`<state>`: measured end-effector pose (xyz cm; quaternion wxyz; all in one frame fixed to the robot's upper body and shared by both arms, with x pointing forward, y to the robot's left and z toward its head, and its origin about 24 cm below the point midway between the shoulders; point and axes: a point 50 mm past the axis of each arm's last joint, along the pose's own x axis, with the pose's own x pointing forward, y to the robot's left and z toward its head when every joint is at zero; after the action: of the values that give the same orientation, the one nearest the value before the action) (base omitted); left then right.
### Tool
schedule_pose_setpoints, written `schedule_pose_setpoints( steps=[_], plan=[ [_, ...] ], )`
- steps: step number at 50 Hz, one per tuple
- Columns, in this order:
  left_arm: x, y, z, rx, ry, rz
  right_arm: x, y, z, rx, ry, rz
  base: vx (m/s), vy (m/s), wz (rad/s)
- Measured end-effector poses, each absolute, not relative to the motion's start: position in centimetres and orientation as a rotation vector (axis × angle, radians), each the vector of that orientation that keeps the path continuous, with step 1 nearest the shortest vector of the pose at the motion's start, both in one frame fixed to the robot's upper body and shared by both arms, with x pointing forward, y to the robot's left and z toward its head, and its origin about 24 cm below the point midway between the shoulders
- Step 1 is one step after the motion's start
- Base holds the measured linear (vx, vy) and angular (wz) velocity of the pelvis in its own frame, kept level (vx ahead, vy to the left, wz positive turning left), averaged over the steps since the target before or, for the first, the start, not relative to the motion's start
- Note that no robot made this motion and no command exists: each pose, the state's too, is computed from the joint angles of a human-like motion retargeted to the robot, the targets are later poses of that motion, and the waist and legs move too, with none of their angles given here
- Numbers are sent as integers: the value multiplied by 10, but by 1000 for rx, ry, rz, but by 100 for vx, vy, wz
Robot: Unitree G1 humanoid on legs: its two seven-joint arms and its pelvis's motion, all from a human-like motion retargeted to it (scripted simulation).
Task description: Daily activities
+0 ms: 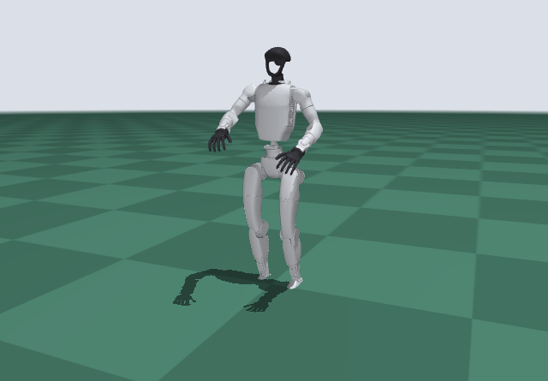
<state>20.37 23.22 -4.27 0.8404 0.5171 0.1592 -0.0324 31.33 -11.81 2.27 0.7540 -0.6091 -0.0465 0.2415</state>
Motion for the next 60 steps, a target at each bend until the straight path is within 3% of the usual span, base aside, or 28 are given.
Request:
schedule_pose_setpoints(
  steps=[23, 29, 36, 46, 53, 60],
  plan=[
    [209, 230, -45, 1038, 342, -22, 311, -133, -5, -1407, 45, 556, 0, 0, 0],
    [200, 259, -47, 1080, 422, 32, 304, -146, -24, -1378, 192, 576, 0, 0, 0],
    [195, 307, -27, 1128, 474, 191, 272, -182, -69, -1296, 519, 590, 0, 0, 0],
    [209, 334, 20, 1110, 337, 461, 179, -254, -124, -1118, 1027, 468, 2, 1, 9],
    [233, 323, 55, 1097, 130, 582, 122, -283, -139, -997, 1229, 290, 1, 0, 5],
    [269, 279, 76, 1141, -78, 463, 109, -288, -141, -935, 1229, 173, 0, 0, 0]
  ],
)
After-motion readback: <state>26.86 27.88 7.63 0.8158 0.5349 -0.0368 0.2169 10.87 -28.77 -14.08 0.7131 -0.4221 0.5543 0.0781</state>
